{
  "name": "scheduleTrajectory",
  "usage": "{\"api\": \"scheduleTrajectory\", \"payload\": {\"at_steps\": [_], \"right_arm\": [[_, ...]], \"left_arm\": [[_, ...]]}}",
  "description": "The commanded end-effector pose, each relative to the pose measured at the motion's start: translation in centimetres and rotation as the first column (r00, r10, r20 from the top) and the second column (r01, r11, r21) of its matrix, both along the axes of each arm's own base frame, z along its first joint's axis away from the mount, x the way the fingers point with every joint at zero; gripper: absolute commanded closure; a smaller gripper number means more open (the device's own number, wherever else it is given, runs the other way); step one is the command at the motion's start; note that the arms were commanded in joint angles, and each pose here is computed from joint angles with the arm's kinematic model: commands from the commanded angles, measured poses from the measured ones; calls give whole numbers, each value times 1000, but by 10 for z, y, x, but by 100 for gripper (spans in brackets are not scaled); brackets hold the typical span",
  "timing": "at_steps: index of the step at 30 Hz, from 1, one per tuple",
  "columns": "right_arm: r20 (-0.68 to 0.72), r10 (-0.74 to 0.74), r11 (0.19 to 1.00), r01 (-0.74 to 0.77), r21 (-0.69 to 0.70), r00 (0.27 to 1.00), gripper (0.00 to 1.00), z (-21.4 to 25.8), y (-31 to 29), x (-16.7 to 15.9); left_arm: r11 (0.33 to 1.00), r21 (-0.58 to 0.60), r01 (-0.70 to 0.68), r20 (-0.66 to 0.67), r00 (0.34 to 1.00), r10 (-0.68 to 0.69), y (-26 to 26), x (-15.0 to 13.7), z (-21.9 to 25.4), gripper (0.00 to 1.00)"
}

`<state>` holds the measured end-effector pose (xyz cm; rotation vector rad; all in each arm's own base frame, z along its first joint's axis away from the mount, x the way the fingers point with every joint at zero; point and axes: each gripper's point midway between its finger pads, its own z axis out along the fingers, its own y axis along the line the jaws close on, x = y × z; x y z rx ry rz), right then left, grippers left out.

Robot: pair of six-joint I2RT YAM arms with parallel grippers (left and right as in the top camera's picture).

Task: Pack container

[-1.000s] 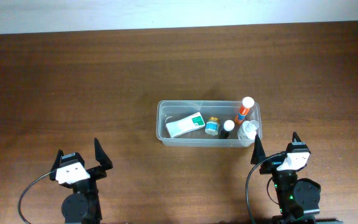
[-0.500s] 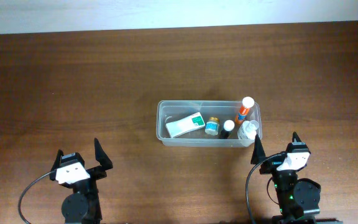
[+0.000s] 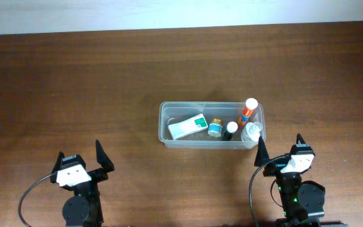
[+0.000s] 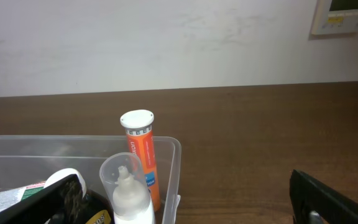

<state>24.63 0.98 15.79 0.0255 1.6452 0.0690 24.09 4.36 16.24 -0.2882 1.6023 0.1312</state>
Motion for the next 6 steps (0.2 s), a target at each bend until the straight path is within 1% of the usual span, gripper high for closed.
{"api": "scheduleTrajectory", "payload": {"at_steps": [1,6], "right_arm": [[-5,11,1000,-11,-4,1000,2,-2,3,0],[-5,11,1000,-11,-4,1000,2,-2,2,0]], "left_arm": [[1000,15,0,-3,1000,0,1,-1,0,1],[1000,15,0,-3,1000,0,1,-1,0,1]]}}
